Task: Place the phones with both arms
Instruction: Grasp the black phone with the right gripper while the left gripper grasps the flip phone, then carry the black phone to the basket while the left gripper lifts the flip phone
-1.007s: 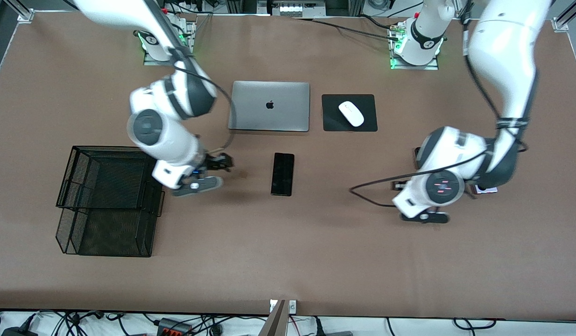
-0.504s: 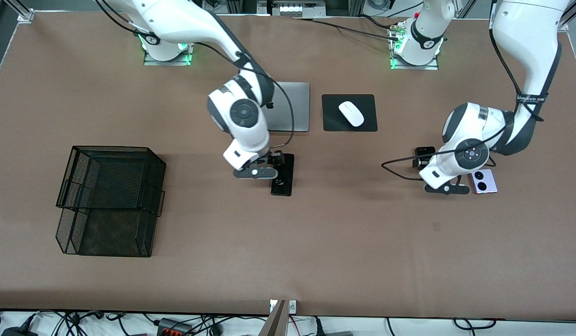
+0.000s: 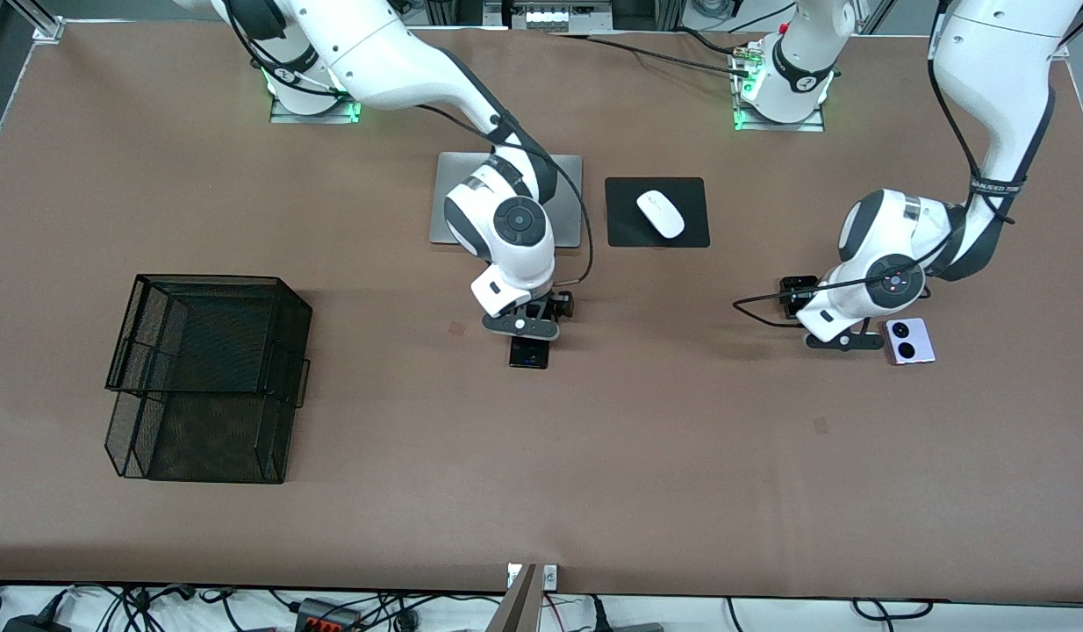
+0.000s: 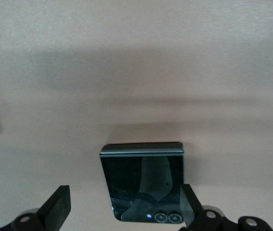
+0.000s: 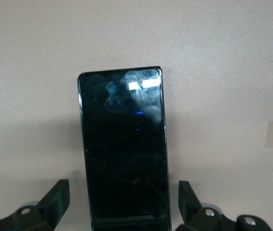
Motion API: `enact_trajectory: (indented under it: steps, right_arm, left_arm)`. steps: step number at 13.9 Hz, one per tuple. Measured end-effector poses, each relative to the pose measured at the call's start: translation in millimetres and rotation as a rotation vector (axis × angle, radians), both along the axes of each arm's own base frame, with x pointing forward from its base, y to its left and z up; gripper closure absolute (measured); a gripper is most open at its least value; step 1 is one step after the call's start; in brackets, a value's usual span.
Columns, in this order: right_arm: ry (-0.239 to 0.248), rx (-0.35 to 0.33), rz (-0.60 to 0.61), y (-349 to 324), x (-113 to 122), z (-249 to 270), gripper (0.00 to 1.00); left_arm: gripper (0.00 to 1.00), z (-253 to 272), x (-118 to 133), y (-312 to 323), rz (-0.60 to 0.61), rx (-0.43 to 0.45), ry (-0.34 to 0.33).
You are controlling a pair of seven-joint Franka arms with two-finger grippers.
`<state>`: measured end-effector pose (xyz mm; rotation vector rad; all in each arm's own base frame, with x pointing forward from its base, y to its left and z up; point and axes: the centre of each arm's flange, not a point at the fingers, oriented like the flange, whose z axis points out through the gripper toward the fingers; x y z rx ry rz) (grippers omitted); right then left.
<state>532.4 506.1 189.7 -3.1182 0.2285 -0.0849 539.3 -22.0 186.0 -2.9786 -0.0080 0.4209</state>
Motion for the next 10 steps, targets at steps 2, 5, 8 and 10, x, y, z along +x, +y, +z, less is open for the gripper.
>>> enact_trajectory:
  steps: [2,5,8,10]
  right_arm:
    - [-0.003,-0.003,-0.004,-1,4,-6,0.00]
    - [-0.017,0.009,-0.006,0,6,-10,0.00]
    - [-0.022,0.012,-0.009,-2,7,-21,0.00]
    - [-0.024,0.013,-0.011,-4,9,-24,0.00]
  left_arm:
    - [0.00,-4,-1,4,0.031,-0.031,0.004]
    - [0.00,-10,-3,3,0.057,-0.070,0.019]
    - [0.00,-18,-5,5,0.065,-0.080,0.033]
    - [0.00,-22,-6,4,0.064,-0.085,0.038]
